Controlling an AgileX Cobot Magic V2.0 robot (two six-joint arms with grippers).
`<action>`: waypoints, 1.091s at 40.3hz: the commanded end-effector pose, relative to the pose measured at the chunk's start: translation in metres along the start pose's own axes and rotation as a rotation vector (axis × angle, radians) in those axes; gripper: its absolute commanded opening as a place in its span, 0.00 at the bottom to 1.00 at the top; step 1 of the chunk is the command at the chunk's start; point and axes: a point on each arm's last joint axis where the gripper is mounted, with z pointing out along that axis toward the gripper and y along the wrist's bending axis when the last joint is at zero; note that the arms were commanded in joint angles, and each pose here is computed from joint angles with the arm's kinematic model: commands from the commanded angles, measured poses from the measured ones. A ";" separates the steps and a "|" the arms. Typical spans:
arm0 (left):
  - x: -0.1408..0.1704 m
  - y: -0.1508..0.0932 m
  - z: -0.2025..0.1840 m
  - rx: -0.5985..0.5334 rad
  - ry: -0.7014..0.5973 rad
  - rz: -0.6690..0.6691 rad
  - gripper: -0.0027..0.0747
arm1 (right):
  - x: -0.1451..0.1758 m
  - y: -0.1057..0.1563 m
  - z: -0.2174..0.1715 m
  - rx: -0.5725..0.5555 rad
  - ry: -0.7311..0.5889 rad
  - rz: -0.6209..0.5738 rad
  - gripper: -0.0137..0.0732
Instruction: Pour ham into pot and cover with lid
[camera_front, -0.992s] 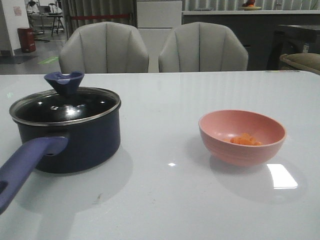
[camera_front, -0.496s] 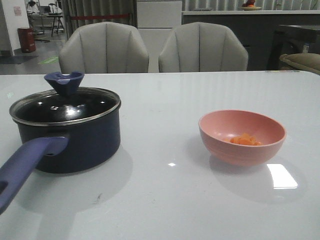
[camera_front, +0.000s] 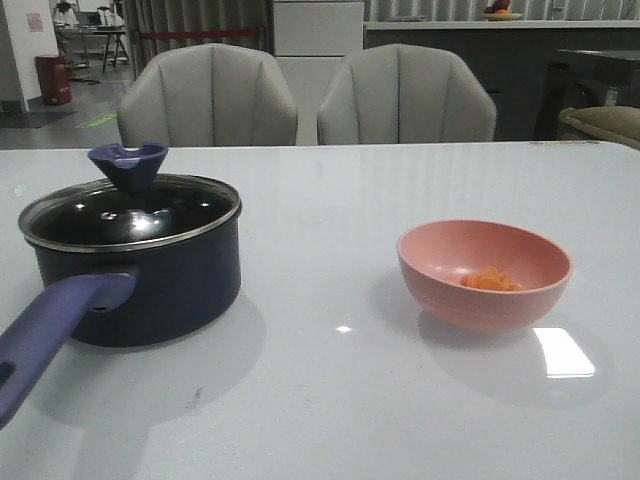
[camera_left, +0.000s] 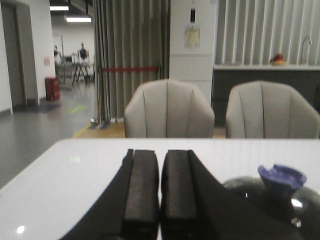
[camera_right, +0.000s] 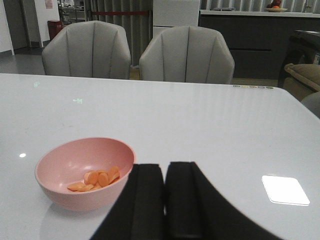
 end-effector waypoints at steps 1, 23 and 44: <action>-0.012 0.000 -0.003 0.000 -0.188 -0.010 0.18 | -0.011 0.000 -0.002 -0.004 -0.112 -0.010 0.32; -0.087 -0.005 0.021 0.007 0.212 -0.037 0.18 | -0.011 0.000 -0.002 -0.004 -0.112 -0.010 0.32; -0.080 -0.006 0.037 0.014 0.320 -0.054 0.19 | -0.011 0.000 -0.002 -0.004 -0.112 -0.010 0.32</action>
